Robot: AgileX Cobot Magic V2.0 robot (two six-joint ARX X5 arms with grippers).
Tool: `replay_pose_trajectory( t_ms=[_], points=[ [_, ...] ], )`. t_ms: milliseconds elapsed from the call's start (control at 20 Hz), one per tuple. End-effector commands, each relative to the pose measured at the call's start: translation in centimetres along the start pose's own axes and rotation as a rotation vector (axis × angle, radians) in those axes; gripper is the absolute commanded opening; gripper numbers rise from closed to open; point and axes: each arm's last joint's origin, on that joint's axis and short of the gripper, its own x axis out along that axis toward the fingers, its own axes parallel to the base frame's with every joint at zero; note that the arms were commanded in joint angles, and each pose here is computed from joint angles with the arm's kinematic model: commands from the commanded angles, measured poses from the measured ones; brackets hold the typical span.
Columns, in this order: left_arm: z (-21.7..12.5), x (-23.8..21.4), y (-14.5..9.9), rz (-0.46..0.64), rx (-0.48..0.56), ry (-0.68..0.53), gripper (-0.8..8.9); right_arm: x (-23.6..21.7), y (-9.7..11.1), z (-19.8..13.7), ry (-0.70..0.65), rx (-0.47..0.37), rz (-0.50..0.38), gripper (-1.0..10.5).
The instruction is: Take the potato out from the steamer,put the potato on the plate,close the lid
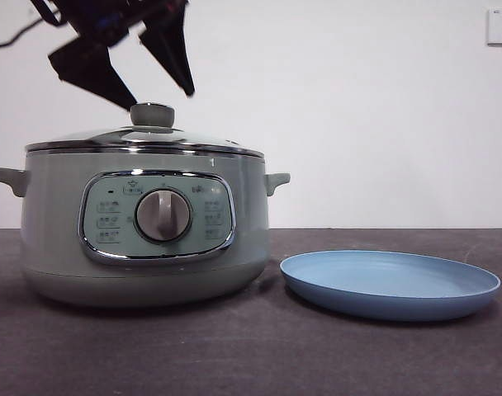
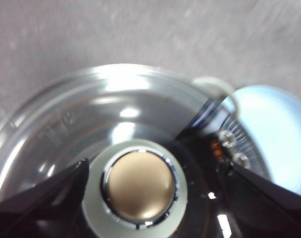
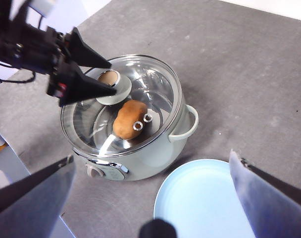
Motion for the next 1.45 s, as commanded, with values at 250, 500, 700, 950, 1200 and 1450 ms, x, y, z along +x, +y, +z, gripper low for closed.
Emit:
replay_pose_trajectory(
  t_ms=[250,500,700,950,1200,1450],
  points=[
    [-0.6,1.6,-0.1,0.043,0.001,0.075,2.77,0.0,-0.2,0.1,0.008,0.006,-0.074,7.2],
    [-0.8,1.6,-0.1,0.051,0.048,0.091,-0.08,0.0,-0.2,0.1,0.007,0.006,-0.073,7.2],
    [-0.3,1.2,-0.1,0.051,0.050,0.079,-0.08,-0.1,-0.1,0.1,0.006,0.018,-0.073,7.2],
    [2.9,-1.7,-0.7,0.049,0.093,0.004,-0.08,-0.1,-0.2,0.1,0.004,0.035,-0.073,7.2],
    [7.0,-7.4,-1.6,0.054,0.167,-0.113,-0.07,0.0,-0.2,0.5,-0.033,0.077,-0.069,7.2],
    [8.8,-13.4,-1.9,0.252,0.243,-0.134,-0.08,0.9,0.4,1.5,-0.097,0.105,0.030,7.2]
  ],
)
